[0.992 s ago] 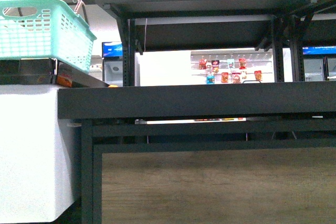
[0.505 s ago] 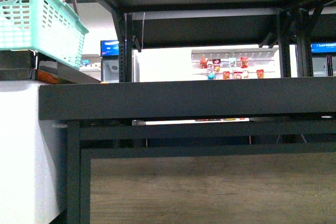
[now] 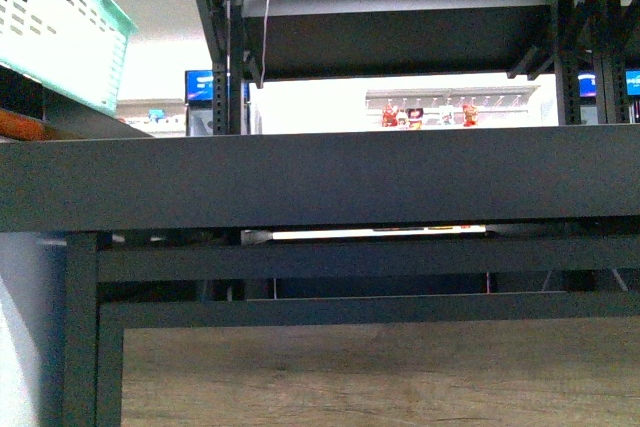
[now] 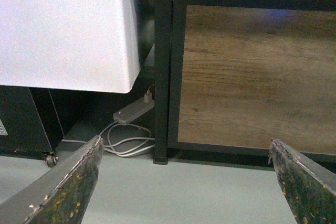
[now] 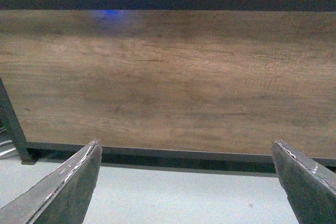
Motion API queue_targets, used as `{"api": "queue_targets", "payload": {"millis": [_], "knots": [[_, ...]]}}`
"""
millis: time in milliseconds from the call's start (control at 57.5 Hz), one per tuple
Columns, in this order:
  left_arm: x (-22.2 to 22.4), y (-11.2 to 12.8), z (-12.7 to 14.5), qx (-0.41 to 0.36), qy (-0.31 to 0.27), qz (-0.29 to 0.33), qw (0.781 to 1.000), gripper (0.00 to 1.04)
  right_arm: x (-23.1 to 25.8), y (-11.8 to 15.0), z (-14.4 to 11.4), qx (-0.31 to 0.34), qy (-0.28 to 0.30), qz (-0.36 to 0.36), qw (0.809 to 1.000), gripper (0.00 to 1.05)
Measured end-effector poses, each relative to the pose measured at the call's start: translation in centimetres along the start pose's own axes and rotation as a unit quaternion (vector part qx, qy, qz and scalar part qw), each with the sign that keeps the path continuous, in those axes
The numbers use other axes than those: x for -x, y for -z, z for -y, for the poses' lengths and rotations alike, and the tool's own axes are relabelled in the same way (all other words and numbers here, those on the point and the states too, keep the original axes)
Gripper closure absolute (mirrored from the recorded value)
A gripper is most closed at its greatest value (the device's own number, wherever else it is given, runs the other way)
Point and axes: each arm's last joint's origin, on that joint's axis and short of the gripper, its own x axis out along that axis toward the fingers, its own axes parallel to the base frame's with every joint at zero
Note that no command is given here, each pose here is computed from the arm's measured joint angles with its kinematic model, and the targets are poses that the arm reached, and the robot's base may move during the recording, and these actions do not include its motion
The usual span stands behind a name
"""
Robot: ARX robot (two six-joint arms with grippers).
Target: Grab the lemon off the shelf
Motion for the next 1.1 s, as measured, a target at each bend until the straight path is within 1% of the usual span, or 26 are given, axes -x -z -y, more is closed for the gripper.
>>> {"api": "queue_targets", "payload": {"millis": [1096], "knots": [[0.0,0.0,0.0,0.0,0.0,0.0,1.0,0.08,0.0,0.0,0.0,0.0,0.0,0.0,1.0,0.07]]}}
